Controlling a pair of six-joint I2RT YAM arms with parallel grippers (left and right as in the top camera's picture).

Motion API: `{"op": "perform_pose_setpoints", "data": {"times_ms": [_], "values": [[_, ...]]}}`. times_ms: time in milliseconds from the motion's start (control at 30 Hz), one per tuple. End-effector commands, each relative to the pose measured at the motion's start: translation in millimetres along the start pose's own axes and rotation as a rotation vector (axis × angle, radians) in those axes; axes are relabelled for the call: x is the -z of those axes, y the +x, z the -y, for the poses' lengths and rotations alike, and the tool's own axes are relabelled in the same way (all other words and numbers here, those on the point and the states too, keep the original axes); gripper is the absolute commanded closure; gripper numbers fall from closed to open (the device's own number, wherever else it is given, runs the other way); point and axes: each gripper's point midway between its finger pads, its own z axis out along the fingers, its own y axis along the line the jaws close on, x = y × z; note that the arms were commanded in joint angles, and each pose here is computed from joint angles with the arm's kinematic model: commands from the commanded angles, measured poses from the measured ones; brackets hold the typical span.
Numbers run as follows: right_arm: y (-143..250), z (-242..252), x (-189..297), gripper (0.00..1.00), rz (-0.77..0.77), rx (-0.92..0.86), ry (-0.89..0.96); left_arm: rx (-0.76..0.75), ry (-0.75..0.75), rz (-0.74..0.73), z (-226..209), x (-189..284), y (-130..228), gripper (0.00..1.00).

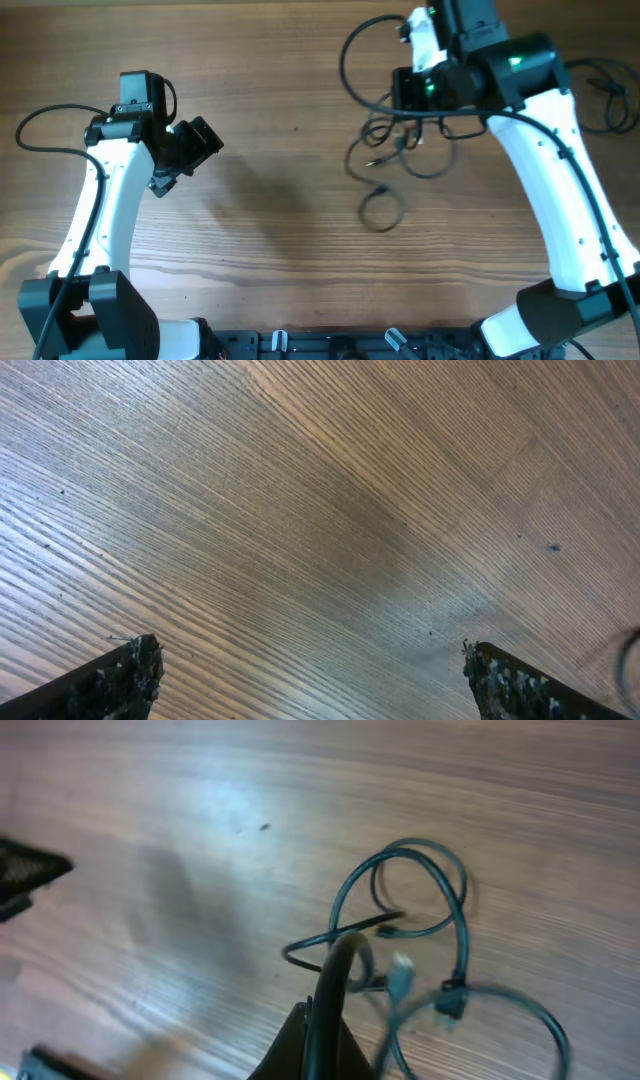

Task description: Untangle cables

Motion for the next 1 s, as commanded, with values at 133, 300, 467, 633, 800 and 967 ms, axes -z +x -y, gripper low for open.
{"op": "perform_pose_setpoints", "data": {"times_ms": [133, 300, 467, 633, 800, 967], "values": [[0.2, -30.3, 9.8, 0.96, 0.014, 0.118, -0.166, 0.000, 0.063, 0.022, 13.3, -0.2, -5.1, 0.00], [-4.9, -23.3, 10.9, 0.96, 0.032, 0.112, -0.156, -0.042, 0.372, -0.139, 69.8, 10.8, 21.4, 0.20], [-7.8, -20.8, 11.4, 0.96, 0.042, 0.105, -0.154, -0.468, 0.628, -0.122, 169.6, 16.4, 73.5, 0.22], [-7.9, -20.8, 11.4, 0.96, 0.042, 0.104, -0.154, -0.568, 0.848, -0.128, 229.2, 31.2, 100.3, 0.04], [-6.4, -20.5, 11.3, 0.96, 0.036, 0.102, -0.153, -0.800, 0.813, -0.107, 211.2, 11.9, 107.8, 0.16], [-3.2, -20.1, 11.1, 0.96, 0.023, 0.096, -0.152, -1.027, 0.852, -0.035, 212.1, 9.0, 112.7, 0.28]]}}
